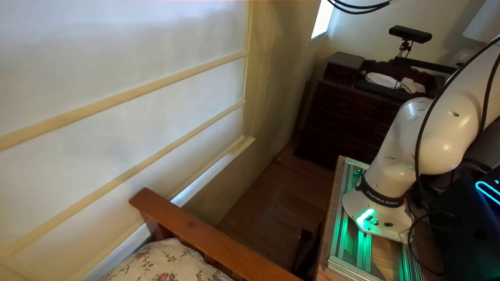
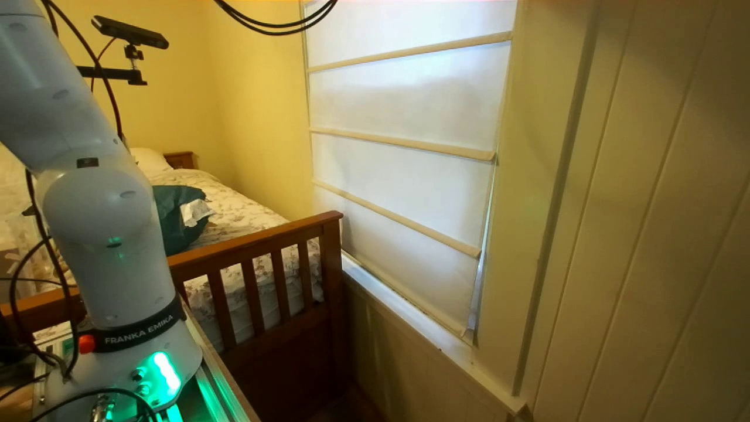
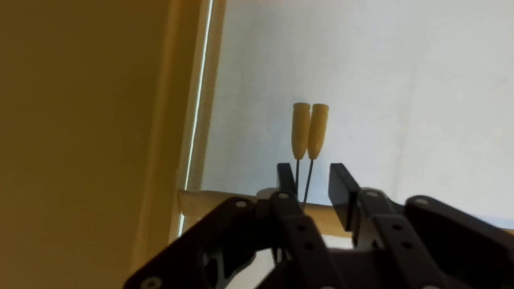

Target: Pull the blinds up

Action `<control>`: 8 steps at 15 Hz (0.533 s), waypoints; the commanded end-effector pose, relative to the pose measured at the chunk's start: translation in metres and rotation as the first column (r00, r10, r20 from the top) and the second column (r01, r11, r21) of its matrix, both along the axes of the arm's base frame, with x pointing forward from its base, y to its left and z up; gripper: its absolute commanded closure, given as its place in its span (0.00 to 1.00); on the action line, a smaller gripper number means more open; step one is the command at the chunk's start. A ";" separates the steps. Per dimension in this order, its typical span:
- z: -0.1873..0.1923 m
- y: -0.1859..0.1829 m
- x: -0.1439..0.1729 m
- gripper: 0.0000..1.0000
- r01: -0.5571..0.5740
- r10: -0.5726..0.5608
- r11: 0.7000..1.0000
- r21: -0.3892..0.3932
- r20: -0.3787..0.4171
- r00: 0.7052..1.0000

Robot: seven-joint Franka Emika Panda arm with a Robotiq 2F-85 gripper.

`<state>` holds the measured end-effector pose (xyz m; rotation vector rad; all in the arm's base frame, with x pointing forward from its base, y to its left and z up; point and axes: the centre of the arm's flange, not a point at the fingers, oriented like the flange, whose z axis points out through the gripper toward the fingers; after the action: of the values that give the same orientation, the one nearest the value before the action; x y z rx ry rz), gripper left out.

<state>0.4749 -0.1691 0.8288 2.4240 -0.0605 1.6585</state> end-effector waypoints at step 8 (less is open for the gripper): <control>-0.028 -0.017 -0.028 1.00 0.063 -0.066 0.998 -0.021 -0.215 0.974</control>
<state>0.4639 -0.1852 0.8222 2.4797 -0.0692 1.4991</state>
